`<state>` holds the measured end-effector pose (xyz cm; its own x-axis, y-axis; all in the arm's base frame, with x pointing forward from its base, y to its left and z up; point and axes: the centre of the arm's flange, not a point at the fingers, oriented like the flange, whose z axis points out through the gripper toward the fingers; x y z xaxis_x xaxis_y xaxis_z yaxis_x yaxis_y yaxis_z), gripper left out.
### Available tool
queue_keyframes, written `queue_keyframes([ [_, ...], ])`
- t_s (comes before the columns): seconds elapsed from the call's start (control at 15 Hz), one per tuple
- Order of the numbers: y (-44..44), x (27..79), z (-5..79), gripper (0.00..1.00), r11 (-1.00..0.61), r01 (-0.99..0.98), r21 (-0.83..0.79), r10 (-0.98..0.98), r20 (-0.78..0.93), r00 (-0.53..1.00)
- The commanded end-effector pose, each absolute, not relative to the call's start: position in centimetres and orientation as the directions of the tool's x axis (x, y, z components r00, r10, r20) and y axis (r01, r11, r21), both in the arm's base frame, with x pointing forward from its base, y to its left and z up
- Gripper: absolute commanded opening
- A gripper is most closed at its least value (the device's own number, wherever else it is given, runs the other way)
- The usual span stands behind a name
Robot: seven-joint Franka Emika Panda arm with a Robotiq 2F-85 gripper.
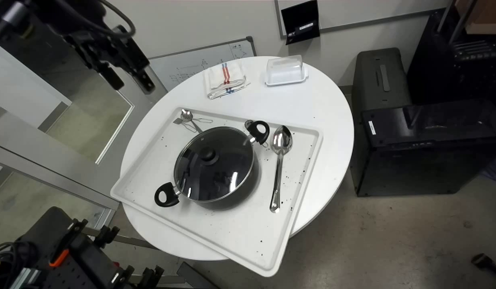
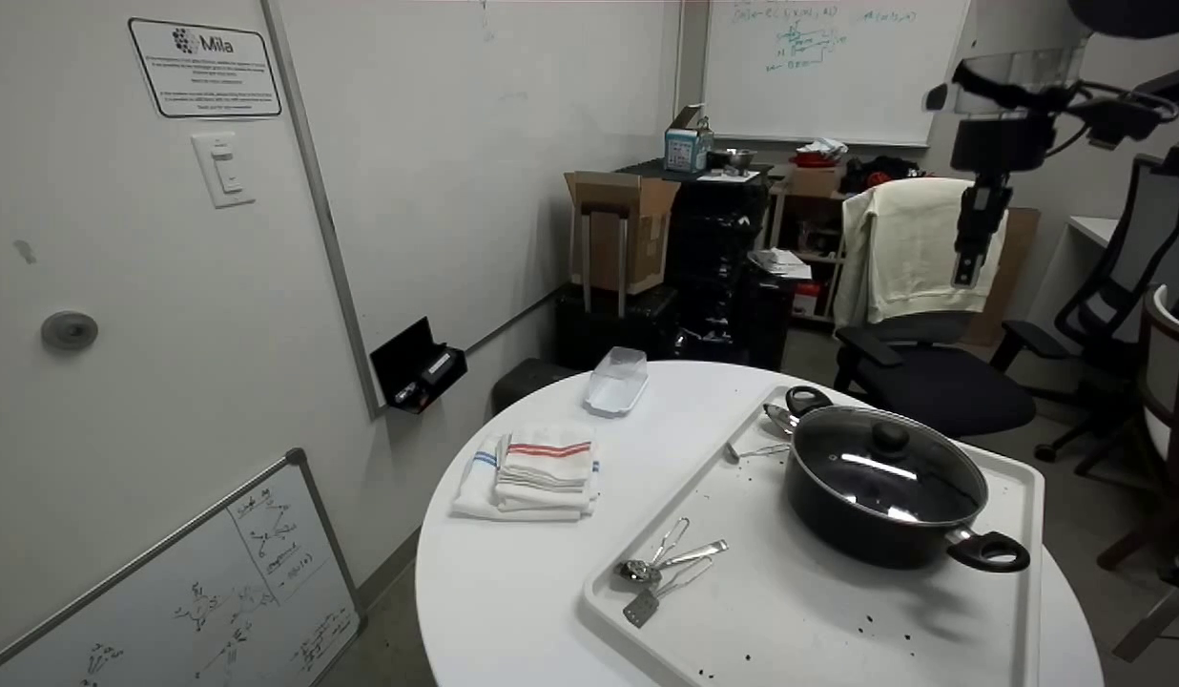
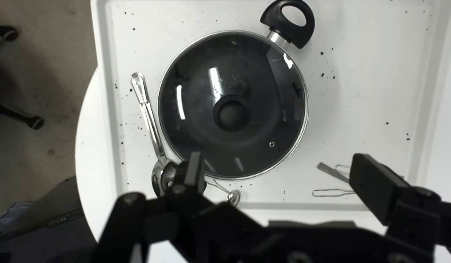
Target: Move the lid to the tray
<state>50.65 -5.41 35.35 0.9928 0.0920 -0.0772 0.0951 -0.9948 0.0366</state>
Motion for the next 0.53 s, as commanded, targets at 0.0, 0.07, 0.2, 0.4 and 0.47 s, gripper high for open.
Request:
queue_keyframes([
  [0.0, -6.2, 53.8, 30.4, 1.0, -0.99, 0.141, 0.004, 0.14, -0.117, 0.983],
  [0.07, -6.4, 54.1, 29.2, 1.0, -0.989, 0.148, 0.005, 0.146, -0.131, 0.981],
  [0.2, -6.6, 54.7, 26.4, 1.0, -0.987, 0.162, 0.0, 0.161, -0.143, 0.977],
  [0.4, -7.0, 55.3, 22.8, 1.0, -0.985, 0.172, -0.003, 0.171, -0.135, 0.976],
  [0.47, -7.0, 55.4, 21.8, 1.0, -0.984, 0.176, -0.003, 0.175, -0.129, 0.976],
])
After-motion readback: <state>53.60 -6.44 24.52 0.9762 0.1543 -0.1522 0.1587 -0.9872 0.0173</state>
